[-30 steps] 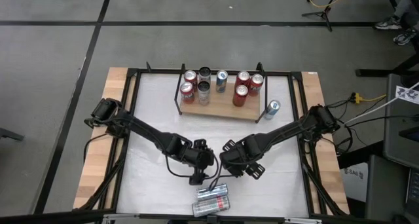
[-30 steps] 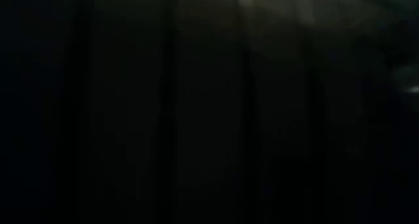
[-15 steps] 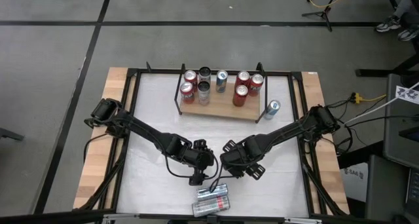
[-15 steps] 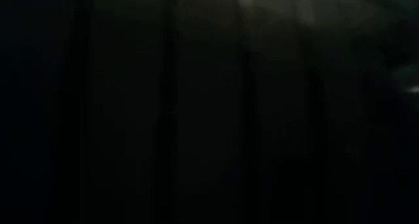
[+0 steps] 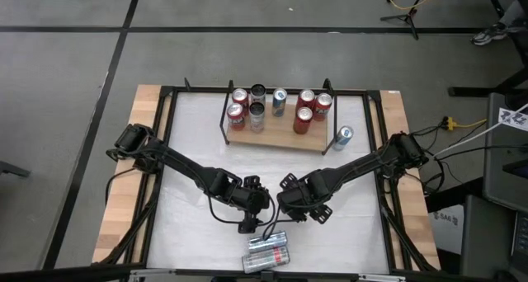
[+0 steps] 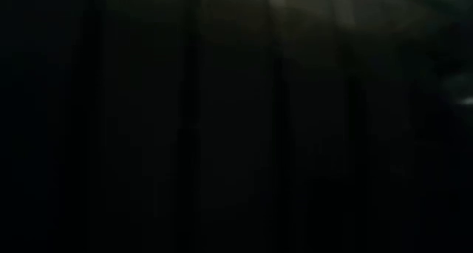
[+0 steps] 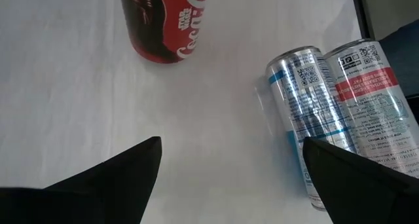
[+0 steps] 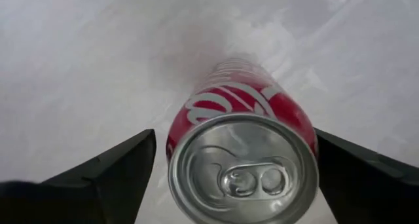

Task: Place canned beverage on shelf
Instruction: Put the red-white soda can on the shelf aligned with the red-black soda cans

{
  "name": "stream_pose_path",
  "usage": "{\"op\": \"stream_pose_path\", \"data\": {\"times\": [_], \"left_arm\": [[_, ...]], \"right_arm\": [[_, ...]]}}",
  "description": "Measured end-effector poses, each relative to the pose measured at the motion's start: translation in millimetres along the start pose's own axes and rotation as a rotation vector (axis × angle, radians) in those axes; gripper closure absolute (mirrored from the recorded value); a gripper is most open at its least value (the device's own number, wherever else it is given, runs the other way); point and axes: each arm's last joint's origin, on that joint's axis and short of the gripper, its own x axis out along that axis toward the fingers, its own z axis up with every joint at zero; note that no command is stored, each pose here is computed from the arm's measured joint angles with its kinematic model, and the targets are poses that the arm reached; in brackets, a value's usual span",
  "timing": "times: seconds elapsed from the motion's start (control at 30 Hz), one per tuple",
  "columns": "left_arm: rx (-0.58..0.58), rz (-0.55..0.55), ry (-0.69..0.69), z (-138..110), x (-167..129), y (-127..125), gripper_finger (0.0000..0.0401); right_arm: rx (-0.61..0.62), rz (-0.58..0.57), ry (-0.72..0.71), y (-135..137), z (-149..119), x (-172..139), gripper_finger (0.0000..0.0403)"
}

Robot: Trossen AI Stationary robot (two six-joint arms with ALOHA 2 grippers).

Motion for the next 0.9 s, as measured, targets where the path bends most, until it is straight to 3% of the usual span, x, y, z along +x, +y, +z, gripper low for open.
{"op": "stream_pose_path", "data": {"times": [0.37, 0.73, 0.9], "left_arm": [[-0.038, -0.006, 0.001, -1.4, -0.4, -3.6, 0.0038], [-0.015, -0.022, 0.005, -5.4, -1.5, -13.8, 0.0038], [-0.018, -0.023, 0.005, -5.5, -1.6, -14.3, 0.0038]], "right_arm": [[-0.001, -0.130, 0.064, -3.7, -1.9, -0.3, 0.0027], [-0.001, -0.116, 0.101, -1.0, -6.2, -2.9, 0.0026], [0.077, -0.124, 0.089, 1.8, -11.2, -14.7, 0.0026]]}}
